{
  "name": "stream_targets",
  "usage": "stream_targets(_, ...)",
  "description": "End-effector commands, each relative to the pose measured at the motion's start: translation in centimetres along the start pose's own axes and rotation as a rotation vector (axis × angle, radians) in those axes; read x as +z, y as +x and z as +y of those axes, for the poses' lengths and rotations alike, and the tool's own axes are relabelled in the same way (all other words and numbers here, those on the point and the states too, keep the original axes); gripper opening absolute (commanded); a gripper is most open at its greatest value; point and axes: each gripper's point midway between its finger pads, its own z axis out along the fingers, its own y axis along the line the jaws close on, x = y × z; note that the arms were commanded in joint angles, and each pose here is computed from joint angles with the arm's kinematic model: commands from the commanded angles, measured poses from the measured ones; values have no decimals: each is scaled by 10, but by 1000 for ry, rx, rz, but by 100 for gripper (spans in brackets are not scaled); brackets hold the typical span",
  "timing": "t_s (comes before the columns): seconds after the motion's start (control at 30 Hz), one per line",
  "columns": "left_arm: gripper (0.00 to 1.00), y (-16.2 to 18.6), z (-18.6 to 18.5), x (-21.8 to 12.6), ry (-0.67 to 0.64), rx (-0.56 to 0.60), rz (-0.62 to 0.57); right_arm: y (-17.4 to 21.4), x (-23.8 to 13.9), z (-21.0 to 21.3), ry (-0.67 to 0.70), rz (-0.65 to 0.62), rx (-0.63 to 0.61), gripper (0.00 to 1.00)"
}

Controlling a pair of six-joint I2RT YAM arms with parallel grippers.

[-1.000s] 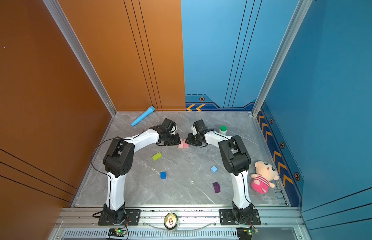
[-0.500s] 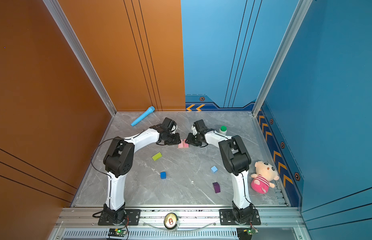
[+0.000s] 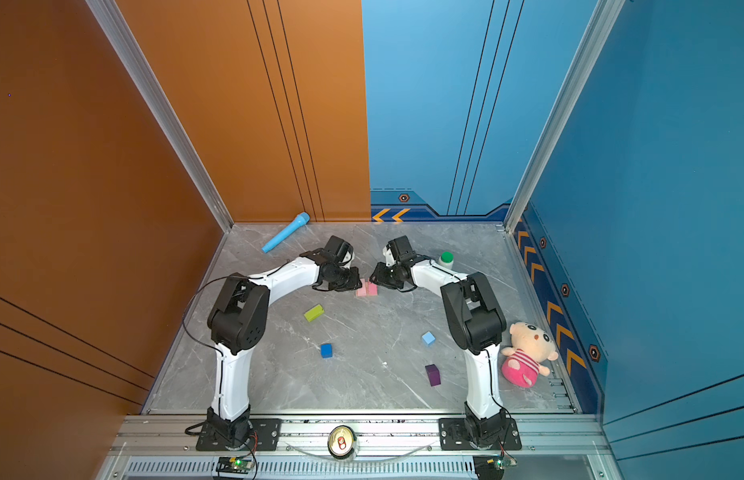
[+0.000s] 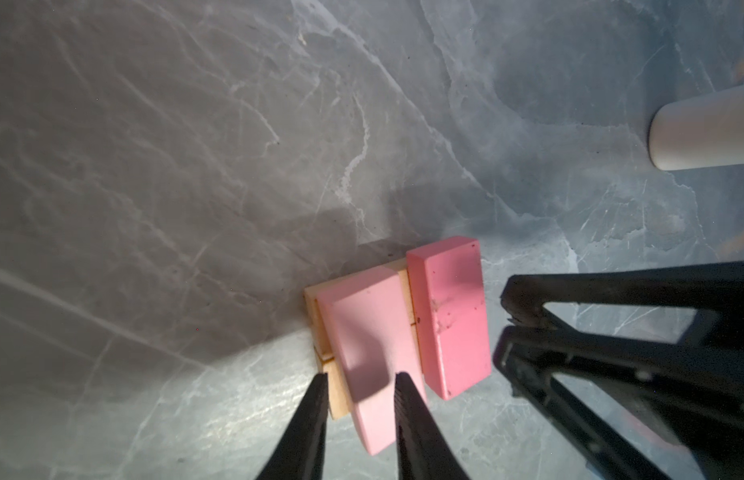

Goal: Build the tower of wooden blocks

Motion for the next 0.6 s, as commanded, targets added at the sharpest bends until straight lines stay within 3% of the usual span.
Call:
stream_targets(0.0, 29, 1, -7, 2, 13, 10, 20, -8, -11, 5, -11, -27, 10, 37)
stream_targets(0.57, 29, 0, -10, 3, 13, 9, 19, -6, -6, 0, -1, -17, 21, 37)
